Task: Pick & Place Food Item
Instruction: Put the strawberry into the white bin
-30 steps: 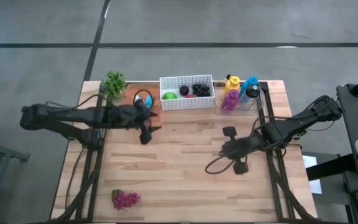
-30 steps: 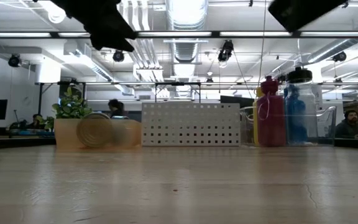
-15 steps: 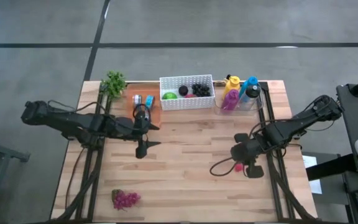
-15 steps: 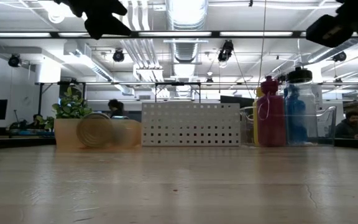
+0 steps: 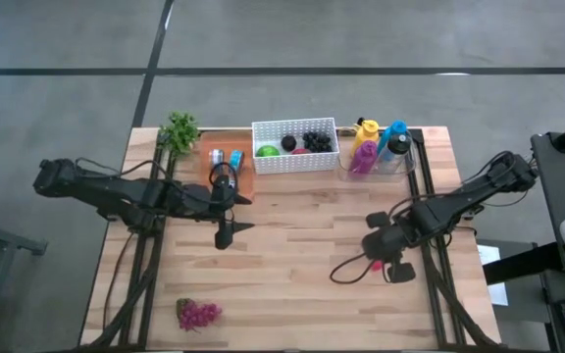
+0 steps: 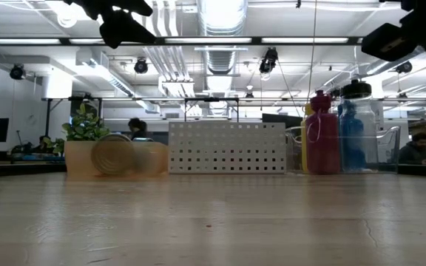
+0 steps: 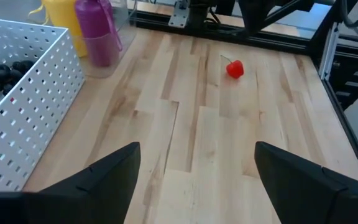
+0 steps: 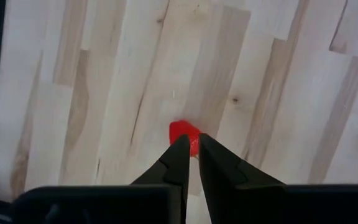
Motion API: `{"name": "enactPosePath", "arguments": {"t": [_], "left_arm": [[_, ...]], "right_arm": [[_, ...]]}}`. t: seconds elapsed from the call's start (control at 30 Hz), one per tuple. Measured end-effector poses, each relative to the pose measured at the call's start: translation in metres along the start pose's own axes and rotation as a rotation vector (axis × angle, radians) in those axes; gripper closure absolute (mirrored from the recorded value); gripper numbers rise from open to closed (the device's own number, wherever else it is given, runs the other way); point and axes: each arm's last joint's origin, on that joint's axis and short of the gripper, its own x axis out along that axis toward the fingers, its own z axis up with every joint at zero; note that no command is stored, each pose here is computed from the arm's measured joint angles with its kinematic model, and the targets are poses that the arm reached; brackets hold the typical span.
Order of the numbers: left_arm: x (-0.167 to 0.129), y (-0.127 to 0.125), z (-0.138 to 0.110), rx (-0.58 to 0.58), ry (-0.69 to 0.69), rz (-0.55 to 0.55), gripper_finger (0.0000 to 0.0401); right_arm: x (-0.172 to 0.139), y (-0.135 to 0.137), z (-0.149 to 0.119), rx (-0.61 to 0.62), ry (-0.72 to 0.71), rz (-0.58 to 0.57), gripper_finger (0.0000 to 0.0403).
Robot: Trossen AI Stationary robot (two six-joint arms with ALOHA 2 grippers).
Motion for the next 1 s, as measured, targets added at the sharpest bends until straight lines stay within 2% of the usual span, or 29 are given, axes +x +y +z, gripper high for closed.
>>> {"name": "enactPosePath", "arguments": {"t": [0.17,0.6,0.8,1.0], "left_arm": [[0.0,0.0,0.0,0.0,-0.001,0.0,0.0077],[0.0,0.0,0.0,0.0,-0.002,0.0,0.0095],[0.0,0.0,0.0,0.001,-0.002,0.0,0.0103],[0.0,0.0,0.0,0.001,-0.002,-0.001,0.0107]], "right_arm": [[0.009,0.001,0.005,-0.001,0.024,-0.006,0.034],[0.029,0.004,0.012,0.003,0.099,-0.019,0.0203],[0.049,0.011,0.009,-0.061,0.187,-0.028,0.018],[0.07,0.013,0.01,-0.069,0.27,-0.046,0.0172]]}}
